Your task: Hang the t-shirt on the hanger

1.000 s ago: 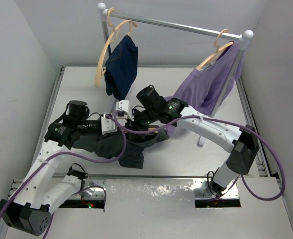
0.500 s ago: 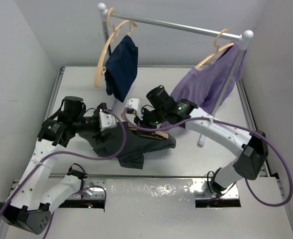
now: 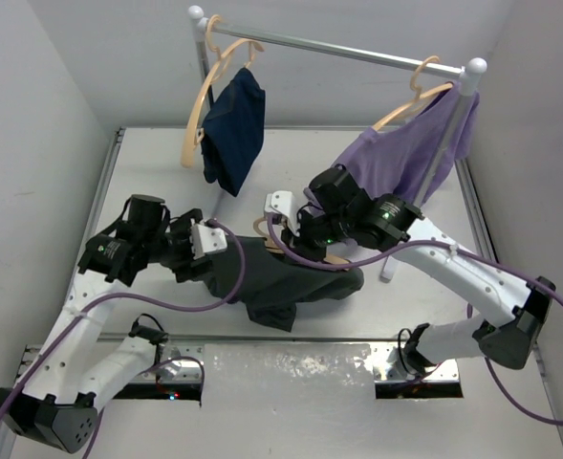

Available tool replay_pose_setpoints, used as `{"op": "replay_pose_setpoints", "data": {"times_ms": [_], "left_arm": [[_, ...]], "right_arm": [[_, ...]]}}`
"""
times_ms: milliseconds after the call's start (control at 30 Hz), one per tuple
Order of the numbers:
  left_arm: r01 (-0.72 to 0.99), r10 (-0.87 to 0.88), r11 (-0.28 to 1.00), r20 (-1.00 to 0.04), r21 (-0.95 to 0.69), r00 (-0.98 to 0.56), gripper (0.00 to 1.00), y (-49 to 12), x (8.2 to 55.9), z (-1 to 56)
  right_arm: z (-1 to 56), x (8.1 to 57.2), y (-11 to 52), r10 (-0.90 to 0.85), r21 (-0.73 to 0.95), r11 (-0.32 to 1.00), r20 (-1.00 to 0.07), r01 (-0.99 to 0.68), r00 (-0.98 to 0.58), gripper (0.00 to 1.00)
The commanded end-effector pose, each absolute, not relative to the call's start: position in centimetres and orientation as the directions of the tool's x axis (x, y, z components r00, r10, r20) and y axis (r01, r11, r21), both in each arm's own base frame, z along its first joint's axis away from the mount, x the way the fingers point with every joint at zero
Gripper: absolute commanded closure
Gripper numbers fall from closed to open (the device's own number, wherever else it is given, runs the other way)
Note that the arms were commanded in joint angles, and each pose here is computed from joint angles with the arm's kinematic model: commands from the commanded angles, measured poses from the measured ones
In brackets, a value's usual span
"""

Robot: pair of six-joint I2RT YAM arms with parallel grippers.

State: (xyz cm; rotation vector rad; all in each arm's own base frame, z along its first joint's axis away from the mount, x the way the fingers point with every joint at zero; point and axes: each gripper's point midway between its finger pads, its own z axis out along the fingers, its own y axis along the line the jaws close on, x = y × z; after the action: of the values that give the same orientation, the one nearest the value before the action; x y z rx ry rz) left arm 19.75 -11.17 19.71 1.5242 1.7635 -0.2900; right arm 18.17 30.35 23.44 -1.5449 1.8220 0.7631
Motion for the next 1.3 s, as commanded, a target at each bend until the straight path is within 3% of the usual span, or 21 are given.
{"op": "replay_pose_setpoints", "data": {"times_ms": [0, 67, 100, 167, 200, 700, 900, 1033, 1267], "left_arm": [[0.893, 0.744, 0.256, -0.666, 0.371, 0.063, 0.31, -10.9, 20.3, 21.5], [0.903, 0.747, 0.258, -0.663, 0.345, 0.040, 0.43, -10.7, 19.8, 21.3], [0.901, 0.751, 0.264, -0.659, 0.344, 0.031, 0.64, -10.6, 19.7, 21.2], [0.901, 0.765, 0.277, -0.644, 0.334, 0.003, 0.94, -10.1, 19.4, 20.6], [0.903, 0.768, 0.276, -0.640, 0.328, -0.002, 1.00, -10.0, 19.3, 20.4], [0.845, 0.833, 0.329, -0.551, 0.421, -0.049, 1.00, -6.9, 20.7, 19.8], [0.861, 0.789, 0.347, -0.613, 0.371, -0.054, 1.00, -8.4, 21.2, 20.0], [0.913, 0.704, 0.310, -0.710, 0.264, -0.033, 1.00, -11.1, 20.0, 19.2], [0.945, 0.684, 0.259, -0.729, 0.200, -0.033, 1.00, -12.1, 19.1, 16.0]], "right_arm": [[25.5, 18.0, 28.8, -0.624, -0.033, 0.153, -0.778, -0.988, -0.071, 1.00], [25.2, 17.9, 27.9, -0.631, -0.037, 0.170, -0.772, -0.985, -0.080, 1.00], [25.1, 17.9, 27.6, -0.633, -0.038, 0.177, -0.770, -0.984, -0.084, 1.00], [25.2, 18.0, 26.6, -0.636, -0.046, 0.200, -0.766, -0.979, -0.094, 1.00], [25.3, 18.0, 26.2, -0.637, -0.051, 0.209, -0.765, -0.977, -0.097, 1.00], [26.2, 16.9, 19.4, -0.721, -0.181, 0.313, -0.684, -0.932, -0.109, 1.00], [23.8, 16.0, 17.4, -0.734, -0.172, 0.363, -0.659, -0.916, -0.167, 1.00], [22.9, 15.7, 16.1, -0.719, -0.181, 0.429, -0.662, -0.885, -0.213, 1.00], [23.8, 15.5, 16.6, -0.675, -0.174, 0.436, -0.713, -0.883, -0.193, 1.00]]}}
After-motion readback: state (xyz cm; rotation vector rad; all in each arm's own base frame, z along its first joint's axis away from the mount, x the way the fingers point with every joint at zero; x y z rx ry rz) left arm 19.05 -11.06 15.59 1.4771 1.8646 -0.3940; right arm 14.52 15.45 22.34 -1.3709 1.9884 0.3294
